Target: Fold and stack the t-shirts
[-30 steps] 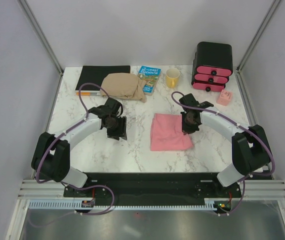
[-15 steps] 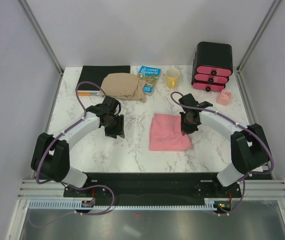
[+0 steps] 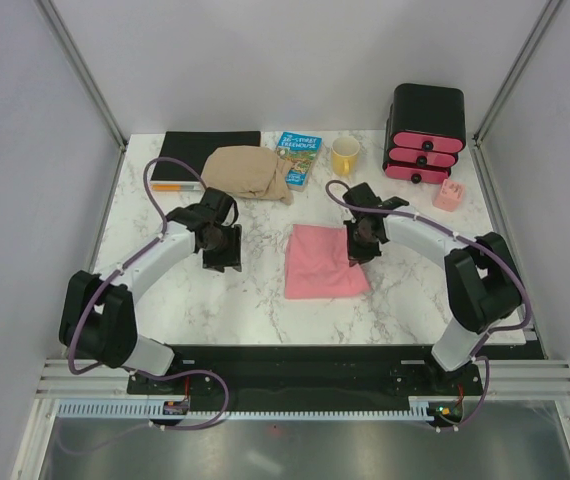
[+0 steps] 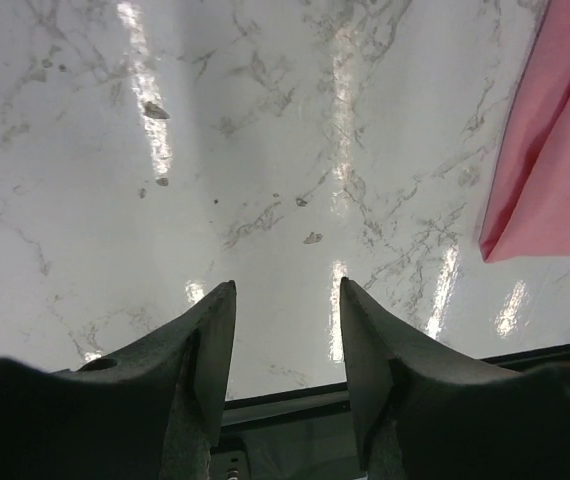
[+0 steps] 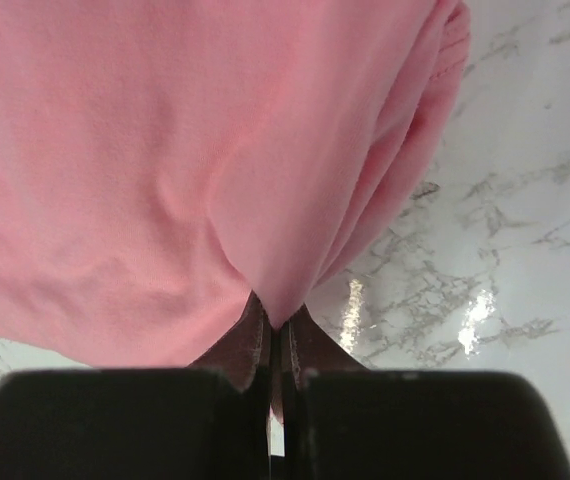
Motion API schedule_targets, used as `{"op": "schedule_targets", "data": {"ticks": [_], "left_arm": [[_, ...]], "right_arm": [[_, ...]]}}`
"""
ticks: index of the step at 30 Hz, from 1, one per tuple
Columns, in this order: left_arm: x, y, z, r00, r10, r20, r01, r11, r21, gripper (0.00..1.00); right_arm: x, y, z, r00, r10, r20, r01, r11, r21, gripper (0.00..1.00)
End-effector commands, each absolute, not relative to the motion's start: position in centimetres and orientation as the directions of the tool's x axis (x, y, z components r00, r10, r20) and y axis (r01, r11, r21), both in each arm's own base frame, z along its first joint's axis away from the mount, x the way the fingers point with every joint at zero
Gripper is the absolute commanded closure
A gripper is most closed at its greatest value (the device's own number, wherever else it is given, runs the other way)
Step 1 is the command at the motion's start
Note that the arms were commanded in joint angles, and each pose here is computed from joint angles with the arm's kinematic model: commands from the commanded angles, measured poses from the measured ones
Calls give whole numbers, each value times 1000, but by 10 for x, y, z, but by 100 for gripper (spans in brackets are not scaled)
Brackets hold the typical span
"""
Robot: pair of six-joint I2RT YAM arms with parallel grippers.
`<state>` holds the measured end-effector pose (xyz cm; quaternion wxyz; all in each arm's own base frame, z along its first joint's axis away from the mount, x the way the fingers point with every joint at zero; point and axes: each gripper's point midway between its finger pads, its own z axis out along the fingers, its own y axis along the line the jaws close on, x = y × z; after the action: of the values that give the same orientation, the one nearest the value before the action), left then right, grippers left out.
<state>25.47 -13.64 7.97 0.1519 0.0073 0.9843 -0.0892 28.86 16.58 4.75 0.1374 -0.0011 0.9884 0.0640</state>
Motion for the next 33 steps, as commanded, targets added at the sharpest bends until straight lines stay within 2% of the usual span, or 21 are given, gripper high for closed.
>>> {"op": "schedule_targets", "data": {"ticks": [1,6,12,33], "left_arm": [[277,-117,115,-907,-88,-412,-44,992,-115,46],[292,-109,140,-873,-148,-464,-104,987,-120,46],[296,-110,148,-868,-163,-470,-113,985,-132,46],[297,-101,150,-867,-153,-474,-118,988,-104,46]], "right_arm": [[307,194,58,-948,0,-319,-68,977,201,100],[317,221,61,-944,-11,-329,-92,969,230,100],[326,257,61,-943,-8,-334,-110,951,288,100],[331,315,60,-940,-76,-331,-194,920,340,100]]}}
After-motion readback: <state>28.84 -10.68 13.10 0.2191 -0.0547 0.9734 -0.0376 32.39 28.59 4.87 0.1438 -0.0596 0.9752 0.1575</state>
